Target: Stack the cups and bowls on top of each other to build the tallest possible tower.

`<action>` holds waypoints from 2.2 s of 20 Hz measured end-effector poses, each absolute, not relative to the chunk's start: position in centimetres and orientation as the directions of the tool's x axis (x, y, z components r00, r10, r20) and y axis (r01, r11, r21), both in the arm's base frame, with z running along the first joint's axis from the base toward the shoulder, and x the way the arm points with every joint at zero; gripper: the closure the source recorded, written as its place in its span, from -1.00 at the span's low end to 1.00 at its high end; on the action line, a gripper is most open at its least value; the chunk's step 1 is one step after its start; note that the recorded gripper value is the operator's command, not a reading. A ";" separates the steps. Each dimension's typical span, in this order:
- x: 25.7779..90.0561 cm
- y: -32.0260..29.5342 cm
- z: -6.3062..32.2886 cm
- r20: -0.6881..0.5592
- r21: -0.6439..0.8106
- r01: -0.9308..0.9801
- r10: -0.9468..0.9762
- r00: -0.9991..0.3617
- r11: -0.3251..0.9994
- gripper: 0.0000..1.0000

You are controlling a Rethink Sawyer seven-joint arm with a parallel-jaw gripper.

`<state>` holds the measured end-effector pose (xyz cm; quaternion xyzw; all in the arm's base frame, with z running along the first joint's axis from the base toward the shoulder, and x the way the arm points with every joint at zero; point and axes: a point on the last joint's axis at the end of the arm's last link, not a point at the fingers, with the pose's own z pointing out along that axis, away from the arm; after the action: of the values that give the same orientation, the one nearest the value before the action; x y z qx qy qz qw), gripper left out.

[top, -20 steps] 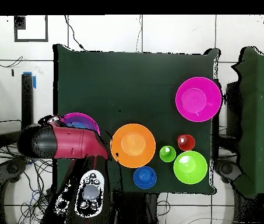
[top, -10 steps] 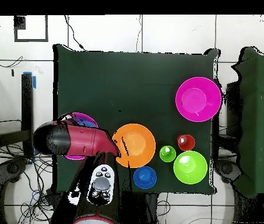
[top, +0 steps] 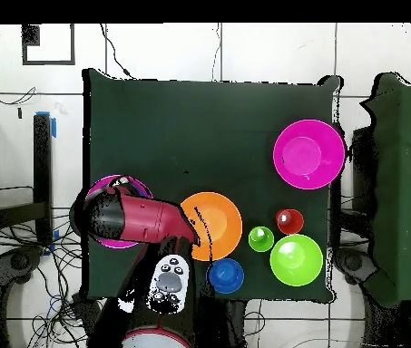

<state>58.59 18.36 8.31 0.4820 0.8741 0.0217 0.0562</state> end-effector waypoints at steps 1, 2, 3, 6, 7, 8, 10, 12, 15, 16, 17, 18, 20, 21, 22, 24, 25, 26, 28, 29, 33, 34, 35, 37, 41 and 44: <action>58.6 18.4 8.3 -0.078 0.093 0.840 0.845 -0.529 0.534 -1.00; 58.6 18.4 8.3 -0.079 0.094 0.840 0.845 -0.529 0.535 -1.00; 58.6 18.4 8.3 -0.079 0.093 0.840 0.845 -0.529 0.535 -1.00; 58.6 18.4 8.3 -0.079 0.093 0.840 0.845 -0.529 0.535 -1.00; 58.6 18.4 8.3 -0.079 0.093 0.840 0.845 -0.529 0.535 -1.00; 58.6 18.4 8.3 -0.079 0.093 0.840 0.845 -0.529 0.535 -1.00; 58.6 18.4 8.3 -0.078 0.093 0.840 0.845 -0.529 0.535 -1.00; 58.6 18.3 8.4 -0.079 0.094 0.840 0.845 -0.529 0.534 -1.00; 58.8 18.0 8.8 -0.086 0.100 0.838 0.843 -0.530 0.537 -1.00; 58.9 17.7 9.2 -0.091 0.103 0.836 0.842 -0.532 0.539 -1.00; 59.0 17.5 9.3 -0.092 0.103 0.835 0.841 -0.532 0.540 -1.00; 59.1 16.7 9.7 -0.099 0.103 0.834 0.840 -0.534 0.542 -1.00; 59.7 14.5 10.6 -0.104 0.100 0.834 0.839 -0.534 0.543 -1.00; 59.8 14.1 10.7 -0.104 0.099 0.834 0.839 -0.534 0.543 -1.00; 60.2 12.4 11.2 -0.104 0.092 0.834 0.838 -0.536 0.545 -1.00; 60.8 9.6 11.7 -0.102 0.079 0.834 0.836 -0.539 0.547 -1.00; 61.0 8.5 11.9 -0.102 0.074 0.833 0.836 -0.540 0.548 -1.00; 61.5 6.4 12.2 -0.104 0.066 0.832 0.833 -0.544 0.552 -1.00; 61.9 3.9 12.5 -0.105 0.055 0.825 0.825 -0.555 0.562 -1.00; 62.2 2.6 12.7 -0.105 0.049 0.822 0.821 -0.561 0.567 1.00; 63.1 -1.9 13.3 -0.123 0.038 0.782 0.779 -0.614 0.622 1.00; 63.4 -2.7 13.3 -0.128 0.035 0.768 0.765 -0.632 0.640 1.00; 63.6 -3.6 13.4 -0.133 0.032 0.753 0.749 -0.649 0.657 1.00; 63.9 -5.0 13.6 -0.136 0.025 0.720 0.716 -0.685 0.694 1.00; 64.2 -6.4 13.9 -0.131 0.017 0.677 0.673 -0.728 0.736 1.00; 64.3 -7.4 14.3 -0.124 0.012 0.637 0.633 -0.764 0.771 1.00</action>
<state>64.35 -7.37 14.32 0.3383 0.9390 -0.0153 0.0604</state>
